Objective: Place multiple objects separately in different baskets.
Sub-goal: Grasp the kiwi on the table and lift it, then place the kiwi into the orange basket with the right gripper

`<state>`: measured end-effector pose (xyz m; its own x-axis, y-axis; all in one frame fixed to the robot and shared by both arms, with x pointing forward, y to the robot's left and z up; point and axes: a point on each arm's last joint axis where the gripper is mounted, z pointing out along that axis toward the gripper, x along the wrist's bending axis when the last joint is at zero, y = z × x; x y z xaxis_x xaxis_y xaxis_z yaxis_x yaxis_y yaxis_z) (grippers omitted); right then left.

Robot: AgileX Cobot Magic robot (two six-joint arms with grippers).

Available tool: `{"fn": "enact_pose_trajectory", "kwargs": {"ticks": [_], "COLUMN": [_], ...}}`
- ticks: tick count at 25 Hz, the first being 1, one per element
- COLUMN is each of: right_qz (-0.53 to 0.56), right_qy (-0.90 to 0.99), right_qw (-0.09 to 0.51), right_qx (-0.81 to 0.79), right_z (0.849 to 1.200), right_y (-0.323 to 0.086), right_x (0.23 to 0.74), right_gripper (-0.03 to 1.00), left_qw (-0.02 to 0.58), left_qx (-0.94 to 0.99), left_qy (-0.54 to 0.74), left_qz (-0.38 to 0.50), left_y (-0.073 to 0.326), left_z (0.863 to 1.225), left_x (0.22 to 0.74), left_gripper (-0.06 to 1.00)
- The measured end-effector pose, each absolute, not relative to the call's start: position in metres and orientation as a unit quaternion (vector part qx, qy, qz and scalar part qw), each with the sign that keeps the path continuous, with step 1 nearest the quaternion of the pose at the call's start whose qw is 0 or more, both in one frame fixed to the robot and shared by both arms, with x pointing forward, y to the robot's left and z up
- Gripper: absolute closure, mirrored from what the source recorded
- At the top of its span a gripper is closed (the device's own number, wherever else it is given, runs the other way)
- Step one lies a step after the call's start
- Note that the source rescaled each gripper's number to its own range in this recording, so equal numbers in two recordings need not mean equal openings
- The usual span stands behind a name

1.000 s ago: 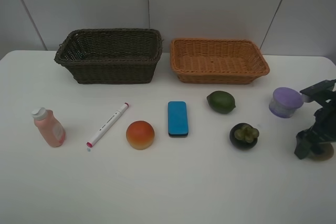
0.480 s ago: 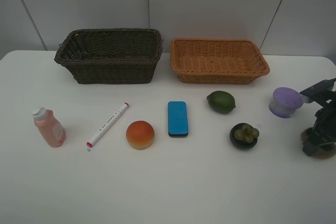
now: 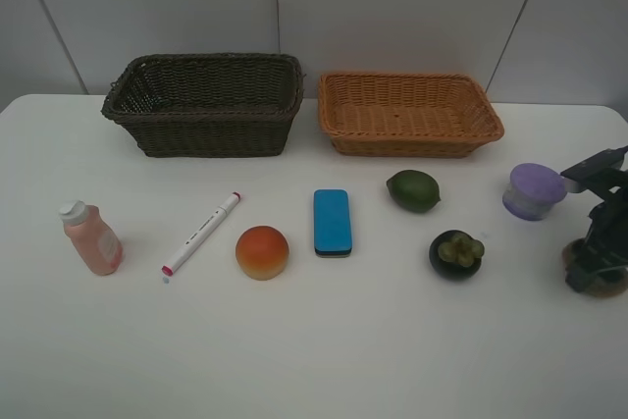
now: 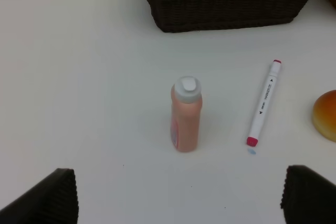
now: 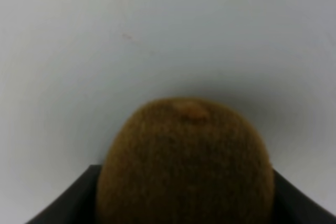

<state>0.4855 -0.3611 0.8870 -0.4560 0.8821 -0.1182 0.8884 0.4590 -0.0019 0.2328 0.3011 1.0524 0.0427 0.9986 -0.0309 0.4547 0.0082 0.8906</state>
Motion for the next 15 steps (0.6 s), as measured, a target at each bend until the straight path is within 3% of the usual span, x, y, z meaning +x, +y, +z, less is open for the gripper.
{"fn": "enact_pose_trajectory", "kwargs": {"ticks": [15], "right_qz": [0.014], "right_qy": [0.844], "right_qw": [0.143], "right_qx": [0.517], "right_z": [0.939], "right_y": [-0.355], "right_x": [0.484], "right_gripper": [0.94], "left_qw": [0.386], "left_qx": [0.61], "left_qy": [0.596], "left_qz": [0.352], "left_y": [0.301], "left_z": [1.052], "left_x": [0.233], "left_gripper": [-0.06]}}
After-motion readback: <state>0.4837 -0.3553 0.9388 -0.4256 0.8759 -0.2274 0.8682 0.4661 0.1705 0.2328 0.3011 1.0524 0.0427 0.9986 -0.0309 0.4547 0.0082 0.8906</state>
